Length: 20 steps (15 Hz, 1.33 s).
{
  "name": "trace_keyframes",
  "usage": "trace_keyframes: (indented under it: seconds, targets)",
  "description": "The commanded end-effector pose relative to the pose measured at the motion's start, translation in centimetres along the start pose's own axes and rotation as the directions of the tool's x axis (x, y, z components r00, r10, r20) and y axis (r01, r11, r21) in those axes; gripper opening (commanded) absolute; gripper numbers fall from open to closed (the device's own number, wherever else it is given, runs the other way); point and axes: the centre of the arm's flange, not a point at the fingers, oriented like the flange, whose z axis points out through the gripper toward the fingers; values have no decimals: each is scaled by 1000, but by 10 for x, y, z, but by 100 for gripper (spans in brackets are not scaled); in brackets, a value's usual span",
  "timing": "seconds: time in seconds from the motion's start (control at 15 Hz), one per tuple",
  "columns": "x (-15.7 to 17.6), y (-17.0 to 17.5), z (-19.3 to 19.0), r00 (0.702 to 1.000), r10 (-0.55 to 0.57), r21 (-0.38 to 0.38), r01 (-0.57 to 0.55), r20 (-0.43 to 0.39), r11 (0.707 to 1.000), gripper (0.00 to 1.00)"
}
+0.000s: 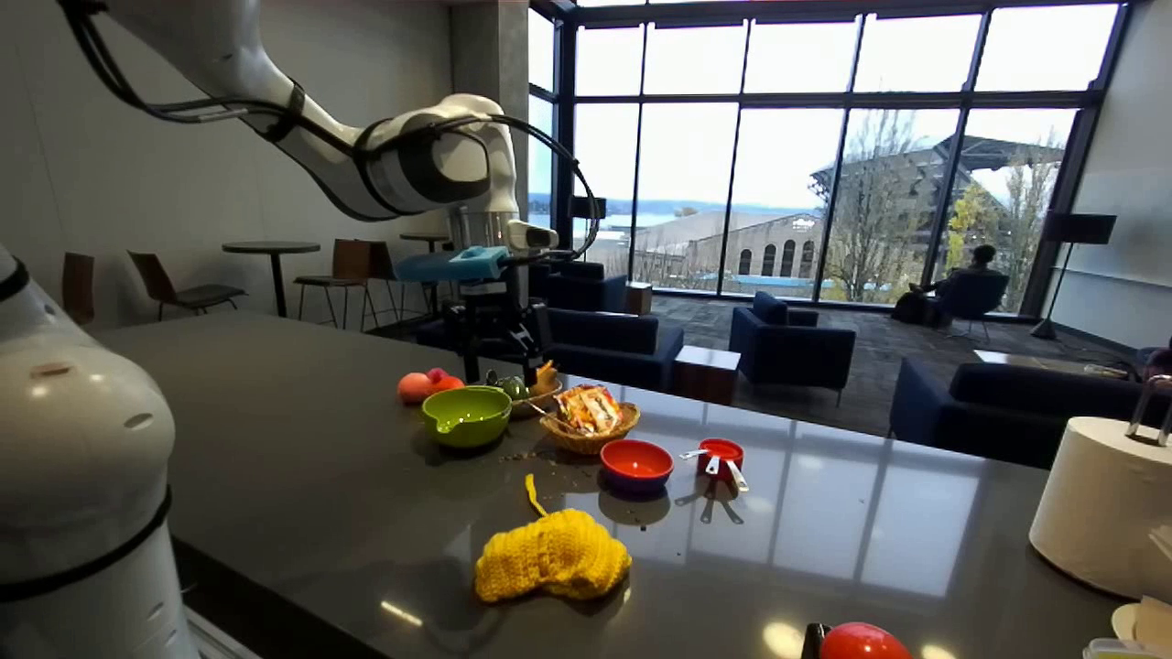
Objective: Move the black ladle to the basket on the right.
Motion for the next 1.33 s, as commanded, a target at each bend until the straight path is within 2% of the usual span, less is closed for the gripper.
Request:
trace_keyframes:
  seconds: [0.0,0.27,0.6,0.87,1.27]
  targets:
    - [43,-9,17,998,-51,10,51,-22,999,100]
    - [90,-33,36,995,-76,21,78,-59,997,100]
    - [156,-65,54,994,-92,63,95,-51,993,100]
    - [219,-84,68,994,-94,57,97,-61,994,100]
    - [308,-95,82,995,66,71,-61,-71,996,100]
